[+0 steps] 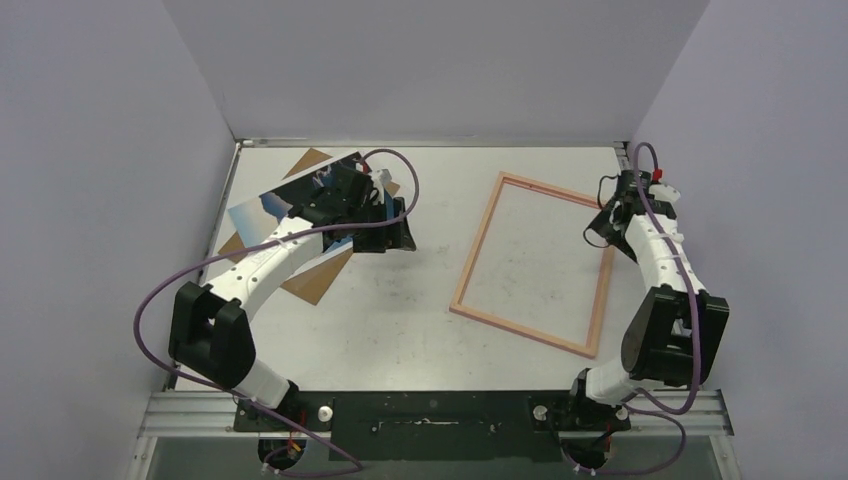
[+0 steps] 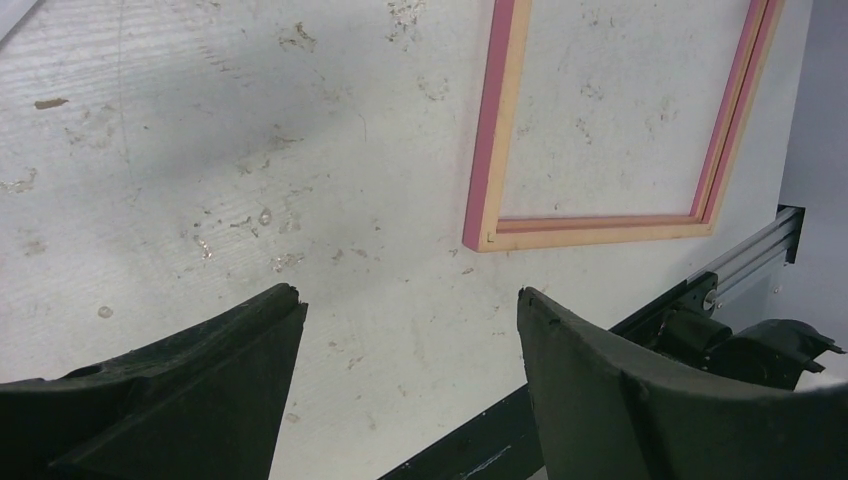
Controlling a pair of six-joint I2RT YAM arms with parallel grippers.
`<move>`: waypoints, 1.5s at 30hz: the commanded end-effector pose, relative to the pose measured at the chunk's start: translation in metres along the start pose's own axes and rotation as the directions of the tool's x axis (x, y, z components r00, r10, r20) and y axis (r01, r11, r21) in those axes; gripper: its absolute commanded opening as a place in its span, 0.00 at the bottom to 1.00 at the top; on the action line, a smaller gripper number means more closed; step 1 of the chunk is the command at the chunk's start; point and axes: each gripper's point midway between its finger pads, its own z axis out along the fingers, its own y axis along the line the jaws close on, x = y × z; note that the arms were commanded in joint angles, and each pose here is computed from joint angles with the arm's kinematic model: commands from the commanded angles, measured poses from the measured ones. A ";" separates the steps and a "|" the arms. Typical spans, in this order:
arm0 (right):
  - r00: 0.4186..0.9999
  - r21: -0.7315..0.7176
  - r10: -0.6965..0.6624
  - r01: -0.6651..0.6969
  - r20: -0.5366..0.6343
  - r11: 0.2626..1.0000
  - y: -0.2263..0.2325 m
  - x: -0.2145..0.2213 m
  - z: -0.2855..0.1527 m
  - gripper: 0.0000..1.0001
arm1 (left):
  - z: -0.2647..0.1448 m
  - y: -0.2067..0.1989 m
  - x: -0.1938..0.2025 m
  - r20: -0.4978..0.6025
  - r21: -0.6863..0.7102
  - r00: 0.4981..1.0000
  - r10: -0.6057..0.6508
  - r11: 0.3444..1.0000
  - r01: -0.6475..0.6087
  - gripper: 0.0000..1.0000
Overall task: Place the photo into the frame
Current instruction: Move the photo frame to the center of the board.
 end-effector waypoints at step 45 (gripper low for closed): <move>0.850 -0.250 -0.376 0.299 -0.368 0.921 0.035 0.098 0.055 0.35 | 0.124 -0.009 0.015 -0.079 0.044 0.994 0.074 0.997 -0.071 0.68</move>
